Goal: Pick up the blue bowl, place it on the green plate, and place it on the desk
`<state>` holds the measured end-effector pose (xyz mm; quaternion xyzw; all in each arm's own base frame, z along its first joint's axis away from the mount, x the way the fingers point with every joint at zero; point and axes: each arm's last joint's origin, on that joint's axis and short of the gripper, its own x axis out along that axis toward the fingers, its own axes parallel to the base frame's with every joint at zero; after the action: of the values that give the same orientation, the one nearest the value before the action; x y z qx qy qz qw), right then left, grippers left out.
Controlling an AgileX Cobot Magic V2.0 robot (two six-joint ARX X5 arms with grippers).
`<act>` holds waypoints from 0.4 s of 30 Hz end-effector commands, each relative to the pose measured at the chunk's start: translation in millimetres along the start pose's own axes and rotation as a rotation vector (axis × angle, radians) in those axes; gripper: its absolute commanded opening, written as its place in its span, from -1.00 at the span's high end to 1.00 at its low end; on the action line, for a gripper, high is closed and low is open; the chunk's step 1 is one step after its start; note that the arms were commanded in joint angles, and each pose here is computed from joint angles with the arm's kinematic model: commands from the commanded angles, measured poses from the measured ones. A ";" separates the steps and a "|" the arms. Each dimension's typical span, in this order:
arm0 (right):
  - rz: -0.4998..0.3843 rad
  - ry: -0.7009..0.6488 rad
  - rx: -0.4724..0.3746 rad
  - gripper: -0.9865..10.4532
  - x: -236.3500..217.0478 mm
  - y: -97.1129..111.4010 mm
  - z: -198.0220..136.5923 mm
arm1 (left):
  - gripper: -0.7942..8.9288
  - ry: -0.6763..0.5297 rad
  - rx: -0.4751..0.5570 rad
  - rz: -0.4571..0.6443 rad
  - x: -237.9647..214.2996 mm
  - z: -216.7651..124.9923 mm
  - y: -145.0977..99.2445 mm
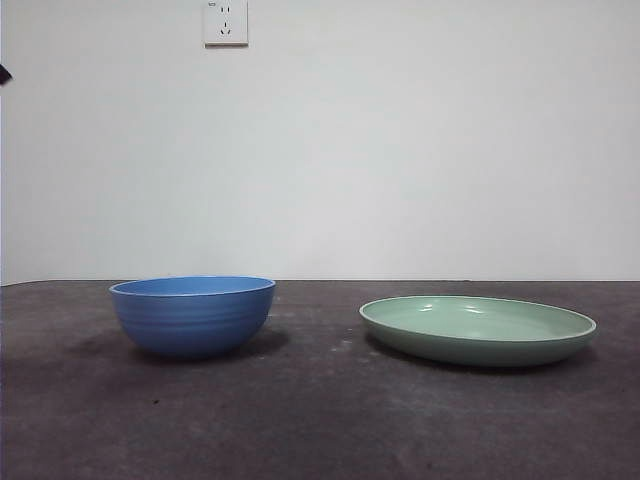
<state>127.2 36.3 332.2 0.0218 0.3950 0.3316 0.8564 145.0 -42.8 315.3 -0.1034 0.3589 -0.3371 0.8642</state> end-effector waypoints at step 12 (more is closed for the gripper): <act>0.000 -0.029 -0.001 0.15 -3.5 1.7 5.6 | -0.10 0.072 -0.019 0.197 50.3 74.5 15.7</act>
<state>127.7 36.4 332.7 0.0239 0.3921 0.3307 0.8581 222.3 -65.5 331.2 -0.0666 0.4042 -0.2560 0.8756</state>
